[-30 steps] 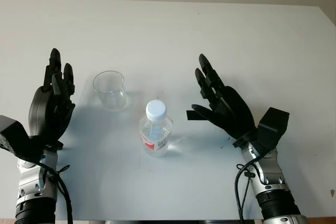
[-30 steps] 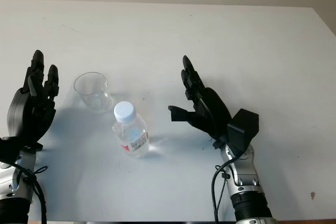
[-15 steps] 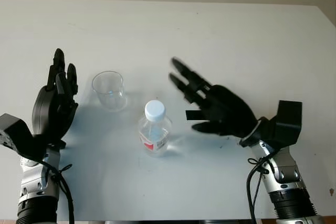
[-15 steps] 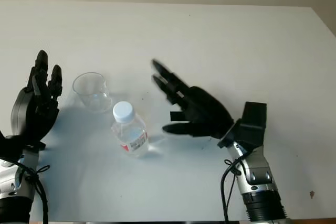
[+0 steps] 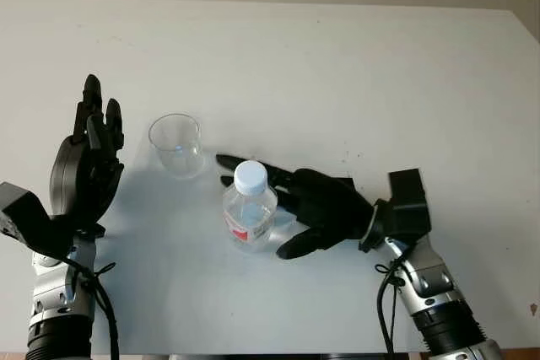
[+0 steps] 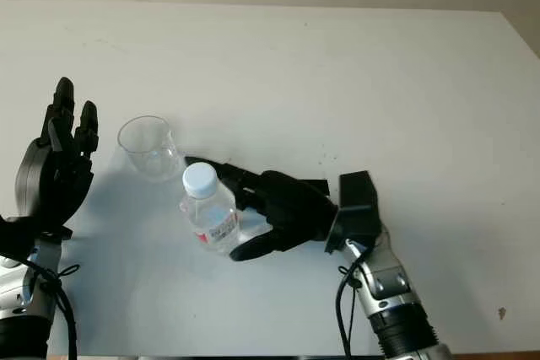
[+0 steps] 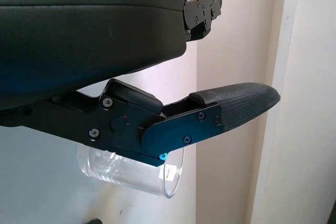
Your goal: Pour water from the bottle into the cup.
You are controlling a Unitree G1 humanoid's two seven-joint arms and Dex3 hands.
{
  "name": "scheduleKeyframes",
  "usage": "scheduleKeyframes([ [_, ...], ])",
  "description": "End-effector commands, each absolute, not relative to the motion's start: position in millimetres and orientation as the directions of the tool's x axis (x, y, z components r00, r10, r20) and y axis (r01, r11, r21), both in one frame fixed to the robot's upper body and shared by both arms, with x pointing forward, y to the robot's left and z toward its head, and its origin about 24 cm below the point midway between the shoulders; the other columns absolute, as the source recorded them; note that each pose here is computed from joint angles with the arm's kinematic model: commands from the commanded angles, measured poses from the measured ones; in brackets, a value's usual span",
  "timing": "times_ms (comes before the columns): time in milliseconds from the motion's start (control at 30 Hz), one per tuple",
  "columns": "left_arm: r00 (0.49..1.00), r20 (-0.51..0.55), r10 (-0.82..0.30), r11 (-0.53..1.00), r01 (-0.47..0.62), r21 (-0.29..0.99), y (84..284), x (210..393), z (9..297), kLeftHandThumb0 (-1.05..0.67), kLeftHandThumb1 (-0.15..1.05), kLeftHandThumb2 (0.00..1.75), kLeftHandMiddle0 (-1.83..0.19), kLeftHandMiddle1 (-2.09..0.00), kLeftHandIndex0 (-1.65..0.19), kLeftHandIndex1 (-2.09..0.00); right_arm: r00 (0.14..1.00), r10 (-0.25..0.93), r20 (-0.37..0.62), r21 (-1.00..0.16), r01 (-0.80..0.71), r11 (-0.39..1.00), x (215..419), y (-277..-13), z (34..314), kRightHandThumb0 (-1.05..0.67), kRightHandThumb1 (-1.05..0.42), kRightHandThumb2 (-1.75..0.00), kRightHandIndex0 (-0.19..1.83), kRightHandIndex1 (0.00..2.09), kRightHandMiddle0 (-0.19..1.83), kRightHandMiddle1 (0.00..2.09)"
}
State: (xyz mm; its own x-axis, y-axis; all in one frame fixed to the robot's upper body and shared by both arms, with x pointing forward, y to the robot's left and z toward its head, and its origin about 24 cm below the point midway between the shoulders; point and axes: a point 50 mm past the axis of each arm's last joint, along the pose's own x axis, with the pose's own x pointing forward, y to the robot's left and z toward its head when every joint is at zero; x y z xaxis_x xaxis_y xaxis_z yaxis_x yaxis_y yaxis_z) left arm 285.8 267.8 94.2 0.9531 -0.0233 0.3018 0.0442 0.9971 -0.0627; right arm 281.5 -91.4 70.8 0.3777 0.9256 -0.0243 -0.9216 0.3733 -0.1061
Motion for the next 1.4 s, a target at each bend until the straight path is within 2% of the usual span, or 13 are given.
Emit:
scheduleKeyframes([
  [0,0.95,0.31,-0.019,0.997,0.041,-0.065,268.3,285.5,95.7,-0.84,1.05,0.71,0.19,0.0,0.19,0.0,0.352,0.936,-0.032,-0.09,-0.933,0.348,280.6,-85.2,65.0,-0.9,-0.82,-0.05,0.09,0.12,0.13,0.17],
  [233,0.95,0.312,-0.022,0.997,0.045,-0.065,268.1,285.5,95.7,-0.84,1.05,0.71,0.19,0.0,0.19,0.0,0.306,0.952,-0.014,-0.049,-0.951,0.305,280.7,-71.6,58.5,-0.92,-0.81,-0.05,0.15,0.18,0.13,0.34],
  [333,0.95,0.312,-0.016,0.997,0.038,-0.064,267.9,285.3,95.5,-0.84,1.05,0.7,0.19,0.0,0.19,0.0,0.291,0.957,-0.001,-0.021,-0.957,0.29,281.0,-66.9,55.8,-0.89,-0.8,-0.05,0.08,0.53,-0.14,0.99],
  [433,0.95,0.312,-0.012,0.997,0.034,-0.064,268.4,284.8,94.5,-0.84,1.05,0.7,0.19,0.0,0.19,0.0,0.283,0.959,-0.003,-0.019,-0.959,0.283,281.5,-63.3,53.7,-0.89,-0.8,-0.05,-0.02,0.93,-0.17,1.2],
  [600,0.949,0.315,-0.006,0.997,0.028,-0.068,268.3,283.9,94.1,-0.84,1.05,0.69,0.19,0.0,0.19,0.0,0.27,0.962,-0.034,-0.028,-0.963,0.269,282.3,-57.3,53.2,-0.89,-0.78,-0.05,0.05,1.19,-0.05,1.36],
  [667,0.949,0.314,-0.003,0.997,0.026,-0.069,268.3,283.5,94.2,-0.84,1.05,0.69,0.19,0.0,0.19,0.0,0.259,0.965,-0.051,-0.059,-0.965,0.256,282.4,-55.3,54.6,-0.82,-0.77,-0.05,0.11,1.49,0.06,1.62],
  [733,0.949,0.316,-0.003,0.997,0.026,-0.07,267.9,283.0,94.5,-0.84,1.05,0.69,0.19,0.0,0.19,0.0,0.252,0.967,-0.049,-0.117,-0.962,0.245,281.8,-54.2,57.2,-0.64,-0.8,-0.06,0.34,1.78,0.3,1.91],
  [800,0.949,0.316,-0.003,0.997,0.027,-0.073,267.2,282.4,94.7,-0.83,1.05,0.69,0.19,0.0,0.19,0.0,0.256,0.966,-0.045,-0.174,-0.954,0.245,280.8,-53.6,59.6,-0.48,-0.85,-0.07,0.73,2.01,0.69,2.06],
  [833,0.949,0.316,-0.001,0.997,0.025,-0.073,266.9,282.0,94.7,-0.83,1.05,0.7,0.19,0.0,0.19,0.0,0.264,0.964,-0.046,-0.206,-0.946,0.249,280.3,-53.9,60.8,-0.44,-0.88,-0.07,1.08,2.06,0.94,2.08],
  [933,0.949,0.316,-0.001,0.997,0.025,-0.072,266.6,282.0,94.4,-0.84,1.05,0.69,0.19,0.0,0.19,0.0,0.28,0.959,-0.038,-0.277,-0.925,0.259,278.6,-56.4,63.4,-0.4,-0.94,-0.06,1.6,2.09,1.45,2.09],
  [1033,0.949,0.316,0.001,0.997,0.023,-0.074,266.0,282.5,95.1,-0.84,1.05,0.68,0.19,0.0,0.19,0.0,0.289,0.957,-0.041,-0.295,-0.918,0.264,277.3,-60.2,64.2,-0.39,-0.99,-0.08,1.71,2.09,1.6,2.09],
  [1233,0.95,0.312,-0.002,0.997,0.025,-0.069,265.5,283.6,95.4,-0.84,1.05,0.67,0.19,0.0,0.19,0.0,0.328,0.942,-0.07,-0.34,-0.896,0.287,273.6,-64.8,63.9,-0.37,-1.05,-0.13,1.62,2.09,1.55,2.09],
  [1367,0.951,0.311,-0.009,0.997,0.03,-0.065,266.5,284.0,96.1,-0.84,1.05,0.66,0.19,0.0,0.19,0.0,0.406,0.914,-0.01,-0.33,-0.864,0.38,273.8,-66.2,64.5,-0.25,-1.05,-0.26,1.68,2.09,1.61,2.09],
])
